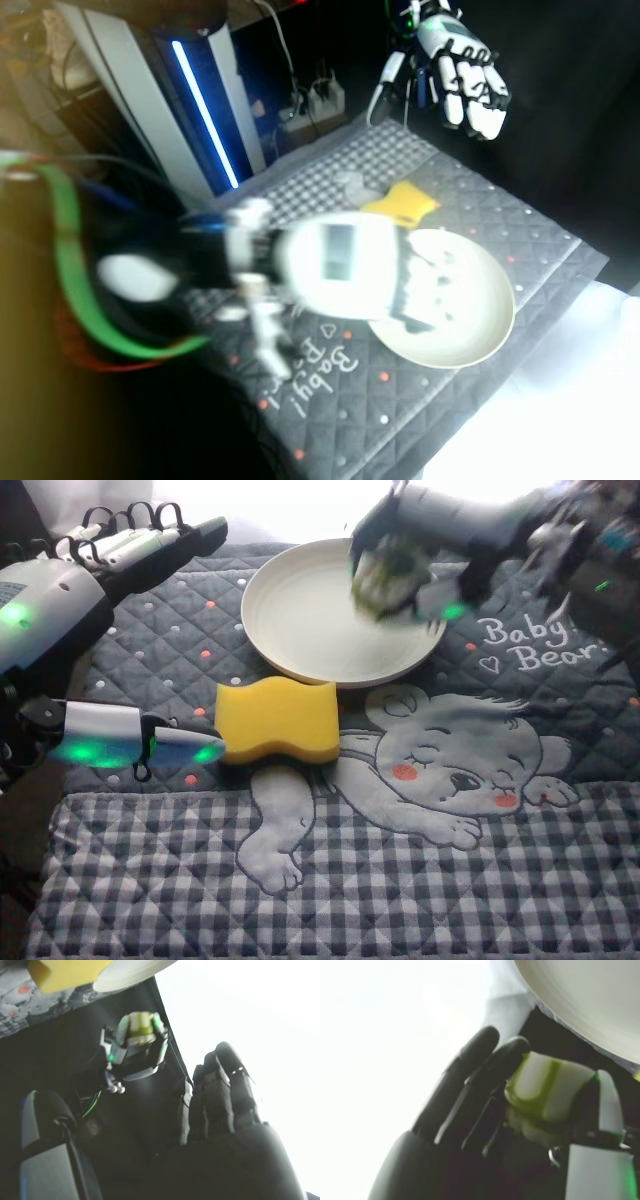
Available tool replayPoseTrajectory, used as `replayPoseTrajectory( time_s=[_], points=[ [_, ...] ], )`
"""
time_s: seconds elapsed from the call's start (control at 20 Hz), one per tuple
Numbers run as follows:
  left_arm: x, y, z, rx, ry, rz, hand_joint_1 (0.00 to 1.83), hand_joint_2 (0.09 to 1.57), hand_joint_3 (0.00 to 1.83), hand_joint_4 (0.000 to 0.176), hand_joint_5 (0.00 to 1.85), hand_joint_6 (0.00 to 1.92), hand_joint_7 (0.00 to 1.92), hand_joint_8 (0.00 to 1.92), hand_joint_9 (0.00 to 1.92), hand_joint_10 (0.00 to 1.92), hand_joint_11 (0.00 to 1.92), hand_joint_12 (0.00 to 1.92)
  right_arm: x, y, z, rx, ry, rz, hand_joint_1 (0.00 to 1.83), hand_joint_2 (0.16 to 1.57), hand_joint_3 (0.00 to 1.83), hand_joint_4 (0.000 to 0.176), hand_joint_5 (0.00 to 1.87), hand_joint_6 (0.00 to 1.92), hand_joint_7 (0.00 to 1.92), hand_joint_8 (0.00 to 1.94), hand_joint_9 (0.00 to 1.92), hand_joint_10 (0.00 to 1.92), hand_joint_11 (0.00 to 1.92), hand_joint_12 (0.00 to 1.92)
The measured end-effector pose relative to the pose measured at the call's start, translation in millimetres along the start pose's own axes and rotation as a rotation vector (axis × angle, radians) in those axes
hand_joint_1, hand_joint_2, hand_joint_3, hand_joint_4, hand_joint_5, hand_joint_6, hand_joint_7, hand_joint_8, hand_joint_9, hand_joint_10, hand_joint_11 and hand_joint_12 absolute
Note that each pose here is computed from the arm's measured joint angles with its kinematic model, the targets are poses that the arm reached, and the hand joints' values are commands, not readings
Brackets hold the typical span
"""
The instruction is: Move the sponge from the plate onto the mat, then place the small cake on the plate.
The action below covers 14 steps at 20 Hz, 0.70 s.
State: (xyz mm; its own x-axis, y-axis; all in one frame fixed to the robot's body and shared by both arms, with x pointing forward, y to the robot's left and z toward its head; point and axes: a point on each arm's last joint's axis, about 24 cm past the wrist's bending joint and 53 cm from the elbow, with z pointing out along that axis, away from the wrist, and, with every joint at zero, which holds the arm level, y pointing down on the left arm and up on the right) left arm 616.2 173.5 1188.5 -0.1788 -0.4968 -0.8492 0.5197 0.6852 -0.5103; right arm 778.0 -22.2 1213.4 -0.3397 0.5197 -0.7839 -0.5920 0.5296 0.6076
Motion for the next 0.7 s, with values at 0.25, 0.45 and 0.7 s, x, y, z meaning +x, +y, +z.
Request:
replayPoseTrajectory(
  time_s=[0.25, 0.45, 0.7],
  points=[
    [6.2, -5.5, 4.7, 0.019, 0.004, -0.027, 0.84, 0.75, 0.0, 0.086, 0.17, 0.0, 0.19, 0.0, 0.26, 0.0, 0.0, 1.1, 18.7, -12.9, 11.4, 0.063, 0.038, 0.016, 1.19, 0.99, 0.0, 0.0, 0.86, 0.33, 0.9, 0.23, 0.82, 0.61, 0.58, 1.08],
    [5.4, -5.4, 4.6, 0.019, 0.0, -0.034, 0.79, 0.75, 0.0, 0.093, 0.2, 0.01, 0.24, 0.01, 0.3, 0.01, 0.0, 1.14, 21.1, -15.0, 11.5, 0.073, 0.046, 0.016, 0.72, 0.84, 0.0, 0.125, 0.14, 0.0, 0.26, 0.0, 0.23, 0.01, 0.0, 0.72],
    [5.1, -4.7, 3.7, 0.018, -0.003, -0.041, 0.8, 0.75, 0.0, 0.092, 0.2, 0.0, 0.22, 0.0, 0.29, 0.01, 0.0, 1.14, 3.0, -3.2, -2.5, 0.036, 0.035, -0.011, 0.73, 0.84, 0.0, 0.122, 0.0, 0.0, 0.08, 0.01, 0.07, 0.01, 0.03, 0.02]
  ],
)
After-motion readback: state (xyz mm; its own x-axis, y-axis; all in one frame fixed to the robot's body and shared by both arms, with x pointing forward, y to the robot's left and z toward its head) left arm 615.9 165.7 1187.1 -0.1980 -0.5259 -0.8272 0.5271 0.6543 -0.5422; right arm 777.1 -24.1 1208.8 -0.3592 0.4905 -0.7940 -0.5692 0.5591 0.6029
